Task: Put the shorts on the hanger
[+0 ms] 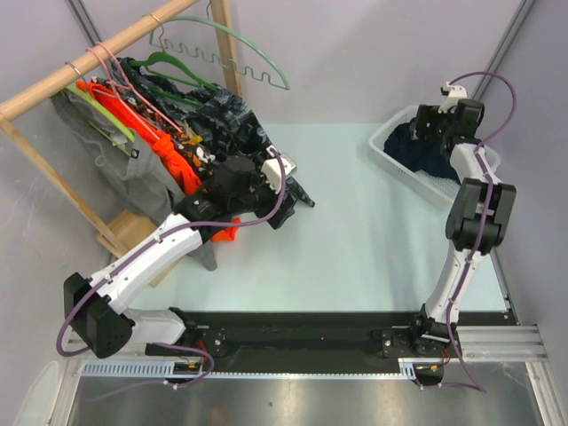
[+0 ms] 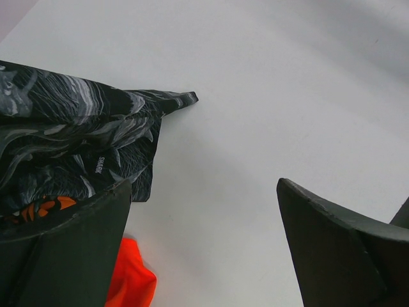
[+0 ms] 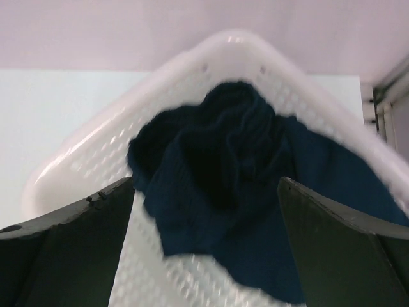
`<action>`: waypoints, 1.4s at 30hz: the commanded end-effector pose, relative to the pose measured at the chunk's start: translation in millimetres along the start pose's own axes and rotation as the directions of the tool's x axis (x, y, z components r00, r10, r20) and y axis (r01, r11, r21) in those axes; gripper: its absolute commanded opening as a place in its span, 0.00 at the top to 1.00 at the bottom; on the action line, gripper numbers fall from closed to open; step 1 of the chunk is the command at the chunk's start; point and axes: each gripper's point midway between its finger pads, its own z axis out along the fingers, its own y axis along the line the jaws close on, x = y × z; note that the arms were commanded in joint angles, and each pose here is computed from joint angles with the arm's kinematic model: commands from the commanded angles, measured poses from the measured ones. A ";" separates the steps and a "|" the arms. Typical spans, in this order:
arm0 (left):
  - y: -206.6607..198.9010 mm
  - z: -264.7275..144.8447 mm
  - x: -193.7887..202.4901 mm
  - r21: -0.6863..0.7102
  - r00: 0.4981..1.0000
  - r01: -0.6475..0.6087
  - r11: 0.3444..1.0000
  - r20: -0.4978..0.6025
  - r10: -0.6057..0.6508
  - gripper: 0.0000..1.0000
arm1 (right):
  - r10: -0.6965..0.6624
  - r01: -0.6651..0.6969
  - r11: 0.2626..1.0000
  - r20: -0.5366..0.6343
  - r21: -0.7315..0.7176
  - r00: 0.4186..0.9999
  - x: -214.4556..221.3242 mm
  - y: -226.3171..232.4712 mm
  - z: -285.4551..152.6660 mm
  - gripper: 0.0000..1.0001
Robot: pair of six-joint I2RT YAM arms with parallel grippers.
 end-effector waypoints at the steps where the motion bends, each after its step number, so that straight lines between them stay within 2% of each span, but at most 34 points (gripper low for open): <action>1: 0.8 12.1 7.8 0.007 1.000 -0.017 1.000 -0.017 0.018 0.00 | 0.017 -0.017 1.000 0.011 -0.019 1.000 -4.0 -9.4 34.4 0.00; 8: 2.4 22.4 23.2 0.003 0.998 -0.017 1.000 -0.064 0.017 0.00 | 0.015 -0.020 0.997 -0.061 -0.076 0.998 40.6 -0.8 72.0 0.00; 10: 1.3 24.1 24.8 0.009 0.998 -0.011 1.000 -0.069 0.012 0.00 | 0.018 -0.025 0.996 -0.092 -0.081 0.996 54.2 -0.8 77.8 0.04; 13: -1.7 26.4 26.7 0.026 0.997 -0.001 1.000 -0.082 0.003 0.00 | 0.024 -0.031 0.996 -0.094 -0.080 0.995 51.8 -0.9 76.0 0.23; 14: -2.5 26.6 27.3 0.030 0.996 0.005 1.000 -0.089 -0.002 0.00 | 0.032 -0.039 0.996 -0.084 -0.083 0.996 45.4 -1.7 72.8 0.41; 16: -3.8 25.6 25.4 0.040 0.995 0.011 0.999 -0.099 -0.007 0.00 | 0.025 -0.030 0.994 -0.045 -0.105 0.999 19.2 2.6 60.1 0.61; 17: -3.8 25.1 24.9 0.040 0.995 0.011 0.999 -0.101 -0.007 0.00 | 0.019 -0.022 0.993 -0.028 -0.112 0.999 8.2 5.0 54.3 0.81; 19: -3.2 20.9 18.7 0.038 0.996 0.009 0.999 -0.090 -0.005 0.00 | 0.012 -0.009 0.993 0.020 -0.118 1.000 -20.3 6.9 38.6 0.97; 20: -2.6 18.9 15.7 0.037 0.997 0.008 0.999 -0.081 -0.005 0.00 | 0.001 0.008 0.993 0.073 -0.116 0.997 -50.7 10.2 21.4 1.00; 26: -0.1 6.6 -7.4 0.024 1.000 -0.009 1.000 -0.013 0.009 0.00 | -0.026 0.068 0.987 0.270 -0.146 0.962 -157.1 28.7 -60.8 1.00; 32: 4.0 -1.0 -21.1 0.000 1.000 -0.004 1.000 0.031 0.004 0.00 | -0.052 0.147 0.963 0.381 -0.226 0.923 -223.5 66.5 -133.3 1.00; 33: 4.5 -2.2 -22.3 -0.004 0.999 -0.002 1.000 0.037 0.002 0.00 | -0.062 0.178 0.955 0.425 -0.239 0.903 -243.2 77.3 -156.4 1.00; 39: 5.7 -12.8 -33.9 -0.018 0.997 0.006 1.000 0.079 -0.005 0.00 | -0.052 0.280 0.902 0.559 -0.330 0.827 -302.2 131.6 -247.1 1.00; 40: 5.7 -13.1 -33.2 -0.019 0.997 0.010 1.000 0.077 -0.008 0.00 | -0.063 0.318 0.888 0.596 -0.332 0.800 -315.0 144.5 -269.8 1.00; 42: 6.4 -18.2 -36.4 -0.025 0.995 0.016 1.000 0.095 -0.014 0.00 | -0.070 0.364 0.853 0.610 -0.374 0.789 -317.5 172.0 -290.7 1.00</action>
